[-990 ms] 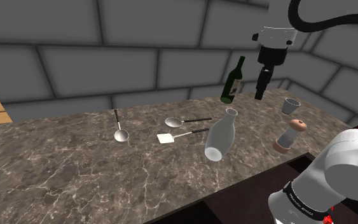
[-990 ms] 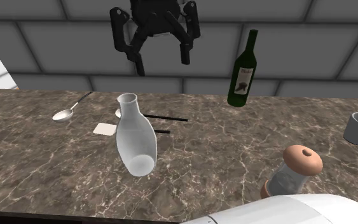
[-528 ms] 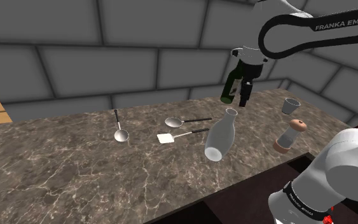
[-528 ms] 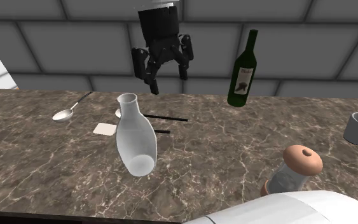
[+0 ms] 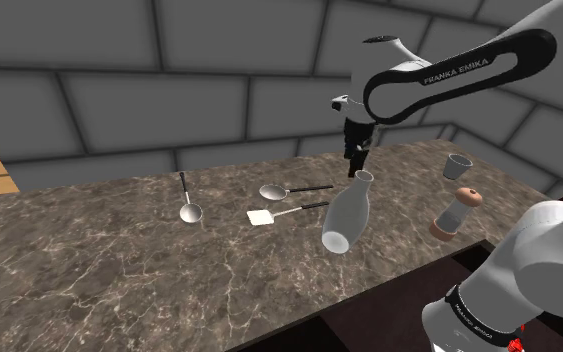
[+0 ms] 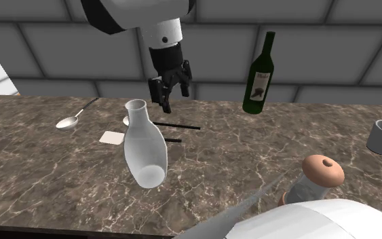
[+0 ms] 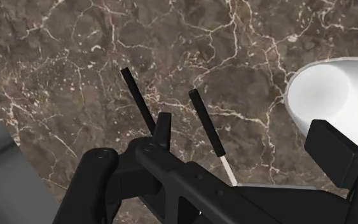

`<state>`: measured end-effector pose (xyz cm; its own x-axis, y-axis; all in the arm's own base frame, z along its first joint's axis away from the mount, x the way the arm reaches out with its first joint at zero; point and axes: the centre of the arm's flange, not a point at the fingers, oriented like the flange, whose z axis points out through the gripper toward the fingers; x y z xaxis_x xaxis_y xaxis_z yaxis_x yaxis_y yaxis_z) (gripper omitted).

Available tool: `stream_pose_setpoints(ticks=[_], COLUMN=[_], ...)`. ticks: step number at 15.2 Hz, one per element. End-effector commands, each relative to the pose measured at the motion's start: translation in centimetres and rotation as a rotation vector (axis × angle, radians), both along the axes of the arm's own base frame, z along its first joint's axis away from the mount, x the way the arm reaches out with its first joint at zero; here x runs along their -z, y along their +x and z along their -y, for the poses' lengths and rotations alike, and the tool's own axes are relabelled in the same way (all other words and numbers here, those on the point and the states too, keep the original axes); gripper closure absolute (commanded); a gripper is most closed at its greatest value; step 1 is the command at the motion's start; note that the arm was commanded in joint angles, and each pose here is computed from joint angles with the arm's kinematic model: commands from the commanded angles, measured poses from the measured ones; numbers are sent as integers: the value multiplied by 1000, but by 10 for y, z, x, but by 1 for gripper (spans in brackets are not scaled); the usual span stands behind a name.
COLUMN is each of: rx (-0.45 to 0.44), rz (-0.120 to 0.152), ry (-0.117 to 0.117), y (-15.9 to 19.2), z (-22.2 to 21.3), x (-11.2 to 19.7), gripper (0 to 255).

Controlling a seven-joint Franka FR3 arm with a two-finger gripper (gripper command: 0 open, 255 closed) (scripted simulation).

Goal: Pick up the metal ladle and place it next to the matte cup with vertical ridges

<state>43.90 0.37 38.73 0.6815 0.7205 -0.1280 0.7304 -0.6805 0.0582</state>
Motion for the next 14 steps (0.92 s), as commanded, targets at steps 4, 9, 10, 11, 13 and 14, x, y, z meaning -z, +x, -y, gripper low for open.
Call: stream_pose_setpoints(ticks=[4, 9, 10, 11, 13, 14], rx=[-173, -342, -376, -410, -478, -478], rz=[16, 30, 33, 36, 41, 41], ry=[-1, -2, -2, -3, -3, -3], y=[41, 78, 85, 92, 106, 106], z=[-11, -28, -33, -37, -47, -47], x=[47, 94, 103, 112, 131, 131], gripper=[0, 0, 0, 0, 0, 0])
